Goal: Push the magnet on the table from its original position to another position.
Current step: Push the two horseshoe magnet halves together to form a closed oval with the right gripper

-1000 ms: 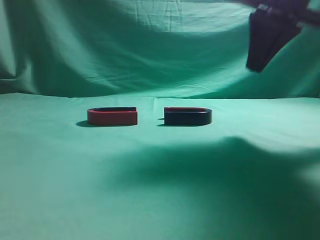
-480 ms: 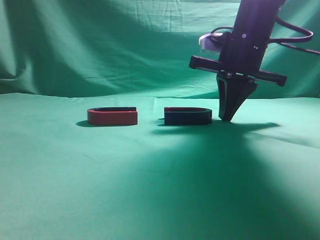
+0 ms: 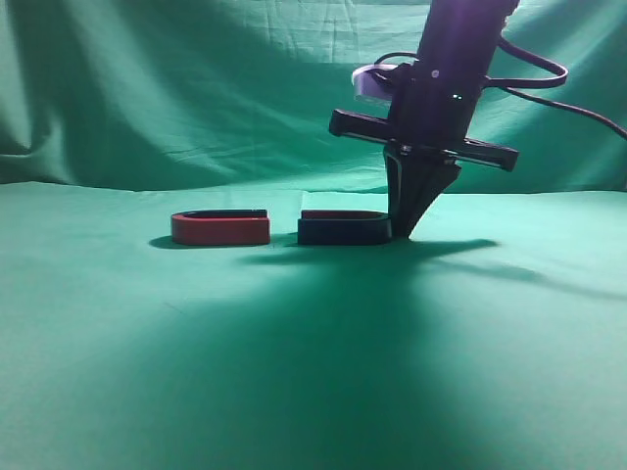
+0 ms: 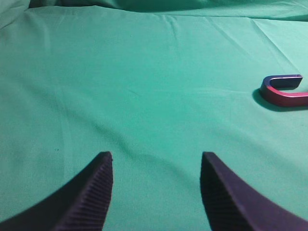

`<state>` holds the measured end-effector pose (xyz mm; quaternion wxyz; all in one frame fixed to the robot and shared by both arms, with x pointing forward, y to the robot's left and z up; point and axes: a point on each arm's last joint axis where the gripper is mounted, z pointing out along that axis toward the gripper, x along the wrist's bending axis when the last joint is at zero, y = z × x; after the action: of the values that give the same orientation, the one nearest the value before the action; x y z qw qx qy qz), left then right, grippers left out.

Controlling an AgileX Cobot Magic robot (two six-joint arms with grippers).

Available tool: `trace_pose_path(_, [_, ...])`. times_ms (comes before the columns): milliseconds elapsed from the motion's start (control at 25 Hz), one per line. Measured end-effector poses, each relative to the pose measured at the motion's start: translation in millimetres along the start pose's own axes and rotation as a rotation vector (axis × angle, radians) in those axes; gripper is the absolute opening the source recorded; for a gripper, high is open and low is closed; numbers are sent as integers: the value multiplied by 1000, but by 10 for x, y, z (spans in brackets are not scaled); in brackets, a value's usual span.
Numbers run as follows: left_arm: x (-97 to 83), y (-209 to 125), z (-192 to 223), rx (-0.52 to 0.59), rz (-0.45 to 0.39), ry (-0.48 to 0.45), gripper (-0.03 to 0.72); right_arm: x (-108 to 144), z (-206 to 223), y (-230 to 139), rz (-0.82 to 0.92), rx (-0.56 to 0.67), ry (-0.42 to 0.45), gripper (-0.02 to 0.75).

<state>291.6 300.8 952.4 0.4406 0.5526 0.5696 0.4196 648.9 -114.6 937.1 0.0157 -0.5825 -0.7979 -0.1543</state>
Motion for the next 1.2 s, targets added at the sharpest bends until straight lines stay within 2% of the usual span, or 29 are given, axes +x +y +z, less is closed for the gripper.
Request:
trace_pose_path(480, [0, 0, 0, 0, 0, 0, 372, 207, 44, 88, -43, -82, 11, 0])
trace_pose_path(760, [0, 0, 0, 0, 0, 0, 372, 242, 2, 127, -51, -93, 15, 0])
trace_pose_path(1000, [0, 0, 0, 0, 0, 0, 372, 348, -365, 237, -68, -8, 30, 0])
trace_pose_path(1200, [0, 0, 0, 0, 0, 0, 372, 390, -923, 198, -62, -34, -30, 0])
